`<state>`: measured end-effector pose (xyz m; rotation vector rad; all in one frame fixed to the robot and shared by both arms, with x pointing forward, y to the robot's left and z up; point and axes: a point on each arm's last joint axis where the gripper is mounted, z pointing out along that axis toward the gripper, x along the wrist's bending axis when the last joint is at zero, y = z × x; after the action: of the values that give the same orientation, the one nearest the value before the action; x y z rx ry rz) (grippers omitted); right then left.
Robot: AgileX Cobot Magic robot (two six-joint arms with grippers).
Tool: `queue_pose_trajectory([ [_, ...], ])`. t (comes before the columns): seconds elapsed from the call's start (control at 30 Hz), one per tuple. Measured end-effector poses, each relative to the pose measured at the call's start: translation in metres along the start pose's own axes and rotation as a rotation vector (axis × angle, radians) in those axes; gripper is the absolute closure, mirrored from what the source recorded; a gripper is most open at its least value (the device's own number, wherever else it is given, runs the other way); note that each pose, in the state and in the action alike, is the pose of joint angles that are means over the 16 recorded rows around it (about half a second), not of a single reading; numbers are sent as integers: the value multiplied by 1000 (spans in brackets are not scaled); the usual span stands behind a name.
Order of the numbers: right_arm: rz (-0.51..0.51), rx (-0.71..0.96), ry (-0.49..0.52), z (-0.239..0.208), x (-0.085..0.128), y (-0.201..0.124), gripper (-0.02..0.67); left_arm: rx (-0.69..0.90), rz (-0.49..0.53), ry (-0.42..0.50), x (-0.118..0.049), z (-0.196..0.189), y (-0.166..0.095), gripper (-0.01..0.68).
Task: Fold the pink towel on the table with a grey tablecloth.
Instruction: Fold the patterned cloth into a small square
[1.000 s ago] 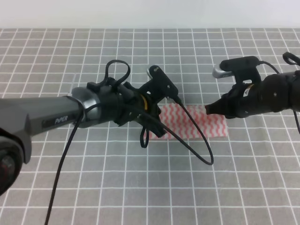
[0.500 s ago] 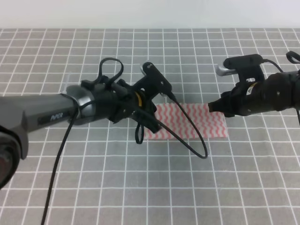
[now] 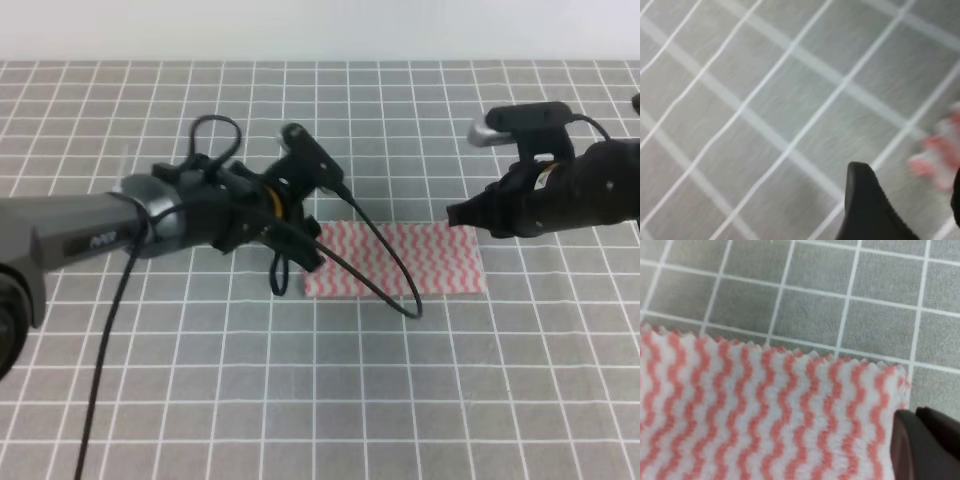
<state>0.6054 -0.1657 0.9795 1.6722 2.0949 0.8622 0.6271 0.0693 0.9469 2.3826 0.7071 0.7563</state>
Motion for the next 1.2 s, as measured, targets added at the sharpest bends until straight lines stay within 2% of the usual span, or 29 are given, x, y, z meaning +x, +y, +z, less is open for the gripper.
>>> queue_pose_trajectory([
  [0.2, -18, -6, 23, -5, 11, 1, 663, -29, -108, 27, 13, -15, 7, 361],
  [0.37, -43, 13, 37, 1, 20, -4, 664, -78, -193, 33, 15, -32, 19, 430],
  [0.63, -66, 57, 45, 19, 27, -15, 664, -130, -270, -6, -1, -45, 36, 585],
  [0.8, -63, 88, 40, 30, 26, -22, 664, -119, -302, -40, -13, -39, 37, 653],
  [1.2, -62, 115, 36, 39, 25, -28, 664, -47, -343, -81, -30, -11, 21, 673],
])
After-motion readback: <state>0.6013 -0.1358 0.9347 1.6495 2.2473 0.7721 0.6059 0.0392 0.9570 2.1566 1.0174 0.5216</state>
